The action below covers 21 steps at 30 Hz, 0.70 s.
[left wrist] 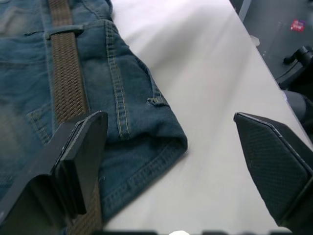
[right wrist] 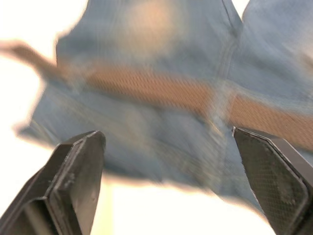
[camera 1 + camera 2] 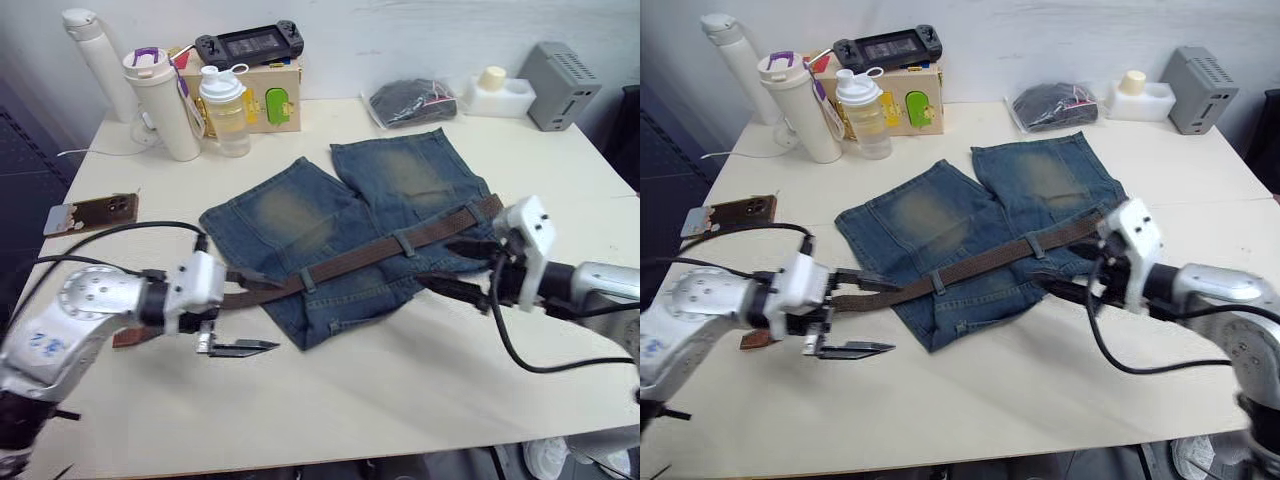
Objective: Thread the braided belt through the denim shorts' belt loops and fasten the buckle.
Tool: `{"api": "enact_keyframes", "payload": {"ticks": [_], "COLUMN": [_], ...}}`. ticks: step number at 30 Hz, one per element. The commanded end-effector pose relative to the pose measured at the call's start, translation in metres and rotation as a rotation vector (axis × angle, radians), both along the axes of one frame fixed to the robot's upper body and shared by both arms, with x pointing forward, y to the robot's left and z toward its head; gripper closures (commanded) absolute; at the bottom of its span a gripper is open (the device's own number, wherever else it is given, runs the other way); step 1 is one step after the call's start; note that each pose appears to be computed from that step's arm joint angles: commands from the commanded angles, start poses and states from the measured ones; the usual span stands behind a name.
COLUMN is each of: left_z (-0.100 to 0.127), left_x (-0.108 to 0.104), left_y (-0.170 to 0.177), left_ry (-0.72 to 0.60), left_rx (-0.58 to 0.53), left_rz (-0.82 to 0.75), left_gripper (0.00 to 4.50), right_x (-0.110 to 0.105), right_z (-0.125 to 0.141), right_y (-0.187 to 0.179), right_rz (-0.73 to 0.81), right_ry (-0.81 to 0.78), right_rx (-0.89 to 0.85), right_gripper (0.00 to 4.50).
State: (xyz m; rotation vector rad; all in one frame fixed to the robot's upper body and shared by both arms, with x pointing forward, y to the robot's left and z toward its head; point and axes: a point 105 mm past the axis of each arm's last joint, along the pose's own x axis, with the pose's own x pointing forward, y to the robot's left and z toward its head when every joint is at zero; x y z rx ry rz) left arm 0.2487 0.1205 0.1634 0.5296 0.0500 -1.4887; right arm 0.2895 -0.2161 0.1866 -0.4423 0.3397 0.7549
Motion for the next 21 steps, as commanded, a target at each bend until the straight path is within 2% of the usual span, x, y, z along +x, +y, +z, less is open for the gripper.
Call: {"api": "enact_keyframes", "payload": {"ticks": [1,6,13,16,18,19,20,21], "left_z": [-0.012,-0.027,-0.055,-0.065,-0.071,-0.073,-0.074,-0.075], "left_x": [0.004,0.008,0.033,0.039,0.041,0.041,0.039,0.038], "left_y": [-0.016,-0.034,-0.052,-0.059,-0.058,-0.057,-0.056,-0.054], "left_ry": [-0.041,-0.086,-0.286,-0.353,-0.384,-0.394,-0.396,-0.399], "left_rx": [0.053,0.057,0.139,0.172,0.188,0.191,0.195,0.198], "left_rz": [-0.090,-0.131,-0.048,-0.042,-0.039,-0.041,-0.049,-0.052], "left_gripper": [0.00,0.00,0.00,0.00,0.52,0.97,1.17,1.63], "right_x": [0.015,0.040,0.057,0.063,0.066,0.067,0.068,0.069], "right_z": [-0.009,-0.027,-0.049,-0.054,-0.054,-0.055,-0.057,-0.057], "right_y": [-0.031,-0.058,-0.054,-0.051,-0.048,-0.049,-0.049,-0.050], "right_rz": [0.084,0.148,0.198,0.186,0.168,0.167,0.165,0.162], "right_ry": [-0.128,-0.281,-0.373,-0.383,-0.387,-0.387,-0.388,-0.390], "right_rx": [-0.354,-0.762,-0.930,-0.948,-0.947,-0.955,-0.965,-0.972], "right_gripper": [0.05,0.05,0.05,0.05,0.00,0.44,0.55,0.78]}}
